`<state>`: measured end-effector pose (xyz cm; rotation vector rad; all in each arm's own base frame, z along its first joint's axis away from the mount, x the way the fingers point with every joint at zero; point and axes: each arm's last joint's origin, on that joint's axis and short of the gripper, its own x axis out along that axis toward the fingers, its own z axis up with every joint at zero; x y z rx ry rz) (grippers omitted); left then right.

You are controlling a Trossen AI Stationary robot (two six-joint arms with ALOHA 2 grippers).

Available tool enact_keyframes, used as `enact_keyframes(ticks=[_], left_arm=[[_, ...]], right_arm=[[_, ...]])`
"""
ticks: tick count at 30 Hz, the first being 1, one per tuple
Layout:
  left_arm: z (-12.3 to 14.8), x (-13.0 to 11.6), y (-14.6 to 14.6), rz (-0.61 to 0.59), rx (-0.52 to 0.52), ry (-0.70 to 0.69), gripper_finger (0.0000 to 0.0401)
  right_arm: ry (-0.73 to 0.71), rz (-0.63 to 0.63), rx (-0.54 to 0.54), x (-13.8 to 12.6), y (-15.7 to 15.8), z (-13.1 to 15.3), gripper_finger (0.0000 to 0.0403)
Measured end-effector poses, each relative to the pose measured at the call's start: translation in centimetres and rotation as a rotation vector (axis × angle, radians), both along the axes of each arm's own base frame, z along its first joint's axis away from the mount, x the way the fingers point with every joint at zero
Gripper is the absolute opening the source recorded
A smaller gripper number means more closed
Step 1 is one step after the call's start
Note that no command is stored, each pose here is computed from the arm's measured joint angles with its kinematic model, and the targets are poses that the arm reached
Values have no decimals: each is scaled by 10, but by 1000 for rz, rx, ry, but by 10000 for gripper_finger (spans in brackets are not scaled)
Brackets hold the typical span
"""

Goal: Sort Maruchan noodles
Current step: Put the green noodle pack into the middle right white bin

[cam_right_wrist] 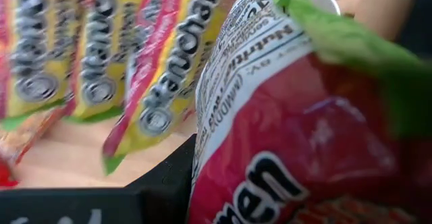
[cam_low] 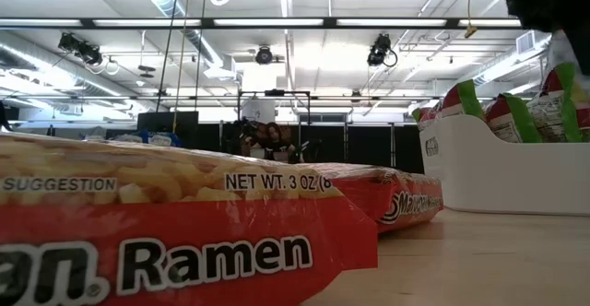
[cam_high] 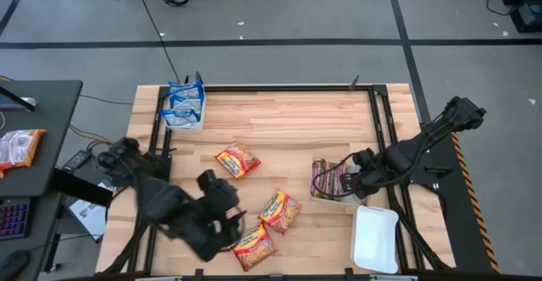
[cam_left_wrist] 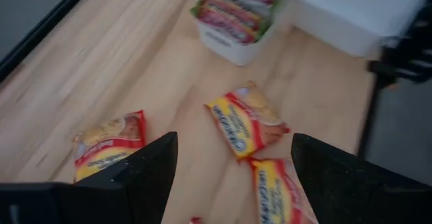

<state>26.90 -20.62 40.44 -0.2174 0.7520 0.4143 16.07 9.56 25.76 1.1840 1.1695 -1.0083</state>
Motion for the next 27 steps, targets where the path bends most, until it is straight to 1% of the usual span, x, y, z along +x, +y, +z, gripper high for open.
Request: enact_keyframes(ticks=[2,5,8,10,13,15,17,19,22,25,27], left_arm=[[10,-15,-4,-29,-12,-38,290],[23,-32,-9,-60,-36,-109,290],[33,-42,-15,-85,-54,-188,290],[38,-42,-21,-123,-55,-238,290],[43,-36,-27,-184,-46,-290,290],[45,-29,-26,-190,-39,-317,290],[45,-23,-21,-160,-18,-325,290],[46,-15,-12,-108,6,-338,290],[50,-9,4,-63,31,-349,290],[55,-2,21,-29,58,-350,290],[55,4,30,-7,80,-343,290]], right_arm=[[21,-30,0,-1,-2,-8,145],[69,-67,4,-5,-5,-21,145],[77,-65,44,-4,-8,-37,145],[54,-56,85,-1,-11,-50,145],[39,-50,162,0,-16,-73,145],[52,-52,191,-2,-22,-87,145],[74,-48,205,-4,-28,-93,145],[106,-33,195,-7,-33,-95,145],[168,5,159,-12,-43,-96,149],[228,28,65,-18,-53,-98,173],[222,43,10,-17,-58,-98,189]])
